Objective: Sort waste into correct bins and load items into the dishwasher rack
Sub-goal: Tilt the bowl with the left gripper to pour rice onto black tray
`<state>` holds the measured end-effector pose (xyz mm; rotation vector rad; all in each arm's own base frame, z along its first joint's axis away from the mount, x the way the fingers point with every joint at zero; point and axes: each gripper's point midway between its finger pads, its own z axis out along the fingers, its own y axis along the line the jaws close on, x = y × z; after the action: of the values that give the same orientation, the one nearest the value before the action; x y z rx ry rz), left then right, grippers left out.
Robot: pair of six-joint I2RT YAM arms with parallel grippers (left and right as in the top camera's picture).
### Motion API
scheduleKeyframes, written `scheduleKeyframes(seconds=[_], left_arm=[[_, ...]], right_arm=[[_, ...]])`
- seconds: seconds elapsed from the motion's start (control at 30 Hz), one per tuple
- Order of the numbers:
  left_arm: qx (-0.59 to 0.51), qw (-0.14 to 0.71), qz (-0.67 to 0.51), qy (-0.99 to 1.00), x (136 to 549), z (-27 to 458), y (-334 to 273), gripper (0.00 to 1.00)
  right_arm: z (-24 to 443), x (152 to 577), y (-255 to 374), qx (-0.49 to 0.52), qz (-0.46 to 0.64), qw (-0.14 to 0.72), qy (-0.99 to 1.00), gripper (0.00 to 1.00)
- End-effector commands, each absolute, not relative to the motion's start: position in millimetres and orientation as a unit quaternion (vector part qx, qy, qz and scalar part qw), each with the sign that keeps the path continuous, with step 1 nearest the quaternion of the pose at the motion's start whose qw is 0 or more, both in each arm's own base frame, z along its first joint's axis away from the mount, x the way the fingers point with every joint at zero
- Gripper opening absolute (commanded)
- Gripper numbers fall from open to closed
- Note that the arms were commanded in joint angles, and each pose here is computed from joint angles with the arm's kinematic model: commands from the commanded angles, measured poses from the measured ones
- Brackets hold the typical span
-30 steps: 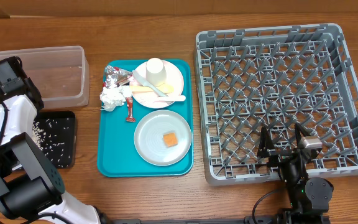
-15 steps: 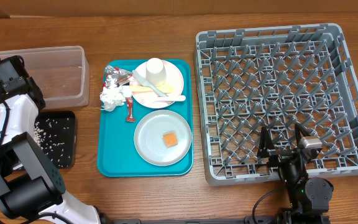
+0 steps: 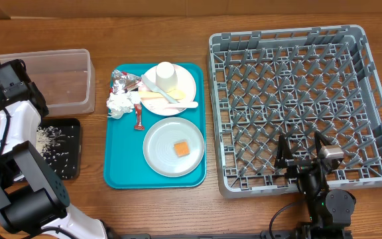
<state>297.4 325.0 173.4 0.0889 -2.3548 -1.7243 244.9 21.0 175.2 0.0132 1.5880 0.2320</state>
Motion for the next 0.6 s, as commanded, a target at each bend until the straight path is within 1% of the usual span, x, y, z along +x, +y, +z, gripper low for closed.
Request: scheduleKeyframes(seconds=[0.0, 0.1, 0.2, 0.27, 0.33, 0.57], left_arm=[[0.032, 0.111, -0.59, -0.799, 299.7, 171.7, 323.5, 0.04], [0.032, 0.111, -0.59, -0.799, 299.8, 171.7, 323.5, 0.1], [0.032, 0.111, -0.59, -0.799, 299.8, 171.7, 323.5, 0.11], [0.032, 0.111, -0.59, -0.799, 299.8, 171.7, 323.5, 0.11], [0.032, 0.111, -0.59, -0.799, 299.7, 171.7, 323.5, 0.04], [0.032, 0.11, -0.59, -0.799, 299.8, 171.7, 323.5, 0.04]], right_arm=[[174.1, 244.8, 20.6, 0.004, 0.103, 0.698, 0.709, 1.0], [174.1, 244.8, 20.6, 0.004, 0.103, 0.698, 0.709, 1.0], [174.1, 244.8, 20.6, 0.004, 0.103, 0.698, 0.709, 1.0], [174.1, 244.8, 20.6, 0.004, 0.103, 0.698, 0.709, 1.0], [174.1, 244.8, 20.6, 0.004, 0.103, 0.698, 0.709, 1.0], [174.1, 244.8, 20.6, 0.004, 0.103, 0.698, 0.709, 1.0]])
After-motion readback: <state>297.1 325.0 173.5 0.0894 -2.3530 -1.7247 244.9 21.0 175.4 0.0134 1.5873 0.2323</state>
